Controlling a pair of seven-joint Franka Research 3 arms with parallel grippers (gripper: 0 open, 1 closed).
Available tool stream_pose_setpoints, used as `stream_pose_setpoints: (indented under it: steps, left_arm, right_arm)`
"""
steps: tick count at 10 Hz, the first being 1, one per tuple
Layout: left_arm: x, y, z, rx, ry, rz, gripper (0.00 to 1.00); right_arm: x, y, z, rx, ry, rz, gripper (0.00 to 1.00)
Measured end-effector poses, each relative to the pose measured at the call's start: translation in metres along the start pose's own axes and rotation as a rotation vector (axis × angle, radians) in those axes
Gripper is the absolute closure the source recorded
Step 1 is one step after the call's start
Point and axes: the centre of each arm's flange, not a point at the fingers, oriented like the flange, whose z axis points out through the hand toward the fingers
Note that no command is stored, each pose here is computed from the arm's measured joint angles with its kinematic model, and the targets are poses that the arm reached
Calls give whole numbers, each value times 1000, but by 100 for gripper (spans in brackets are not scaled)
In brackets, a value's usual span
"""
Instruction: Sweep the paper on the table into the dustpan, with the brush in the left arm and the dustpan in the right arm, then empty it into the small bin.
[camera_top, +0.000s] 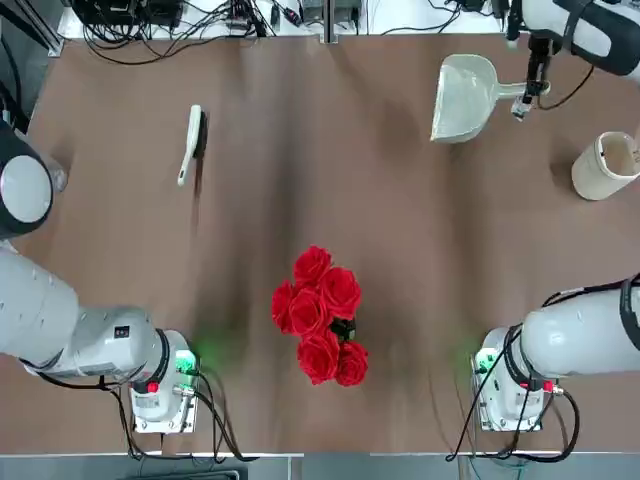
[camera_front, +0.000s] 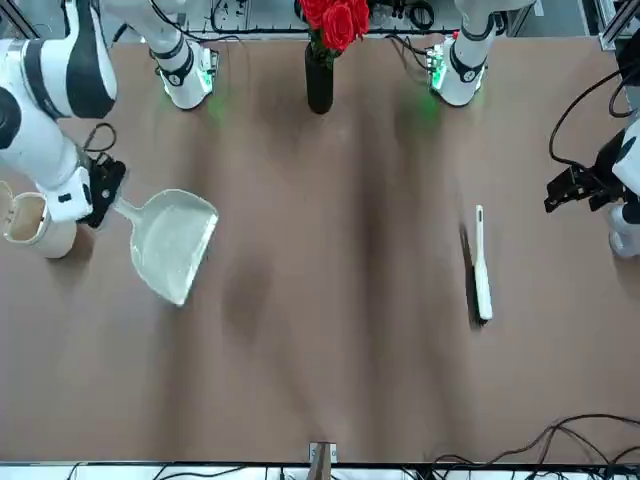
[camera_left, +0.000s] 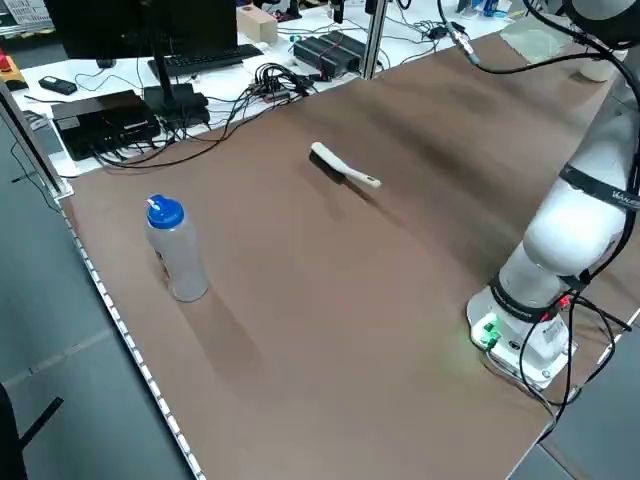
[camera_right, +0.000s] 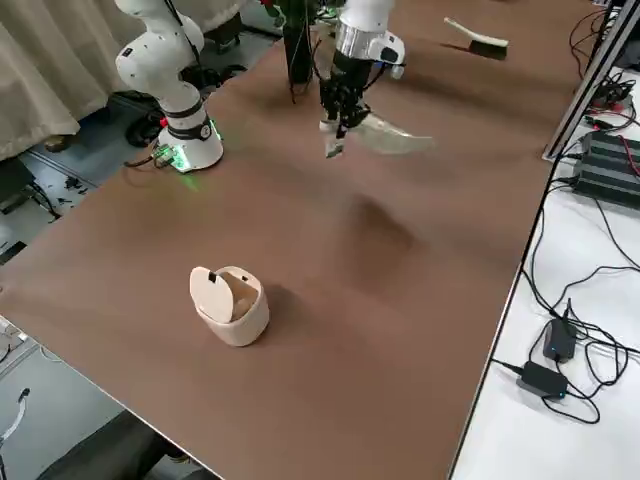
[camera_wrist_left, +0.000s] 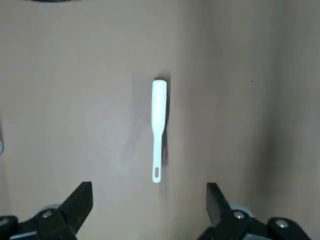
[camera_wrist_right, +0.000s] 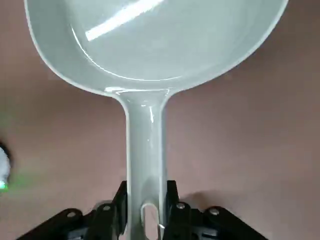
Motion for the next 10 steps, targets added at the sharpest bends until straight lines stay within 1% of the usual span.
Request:
stream_pose_setpoints:
  steps: [1, 2, 4, 6, 8, 10]
  left_arm:
    - [0, 0, 0, 0, 1, 0, 0]
    - [0, 0, 0, 0, 2, 0, 0]
    - [1, 0, -1, 0, 7, 0, 0]
    - [1, 0, -1, 0, 9, 0, 0]
    - [1, 0, -1, 0, 9, -1, 0]
    - [1, -1, -1, 0, 9, -2, 0]
  right_arm:
    - [-7, 8, 12, -4, 6, -100, 67]
    - [-6, 14, 24, -4, 8, -184, 67]
    - [-1, 30, 51, -17, 16, -291, 67]
    - [-10, 50, 97, -27, 30, -351, 67]
    - [-28, 66, 138, -35, 43, -399, 67]
    - [-45, 78, 173, -47, 53, -414, 67]
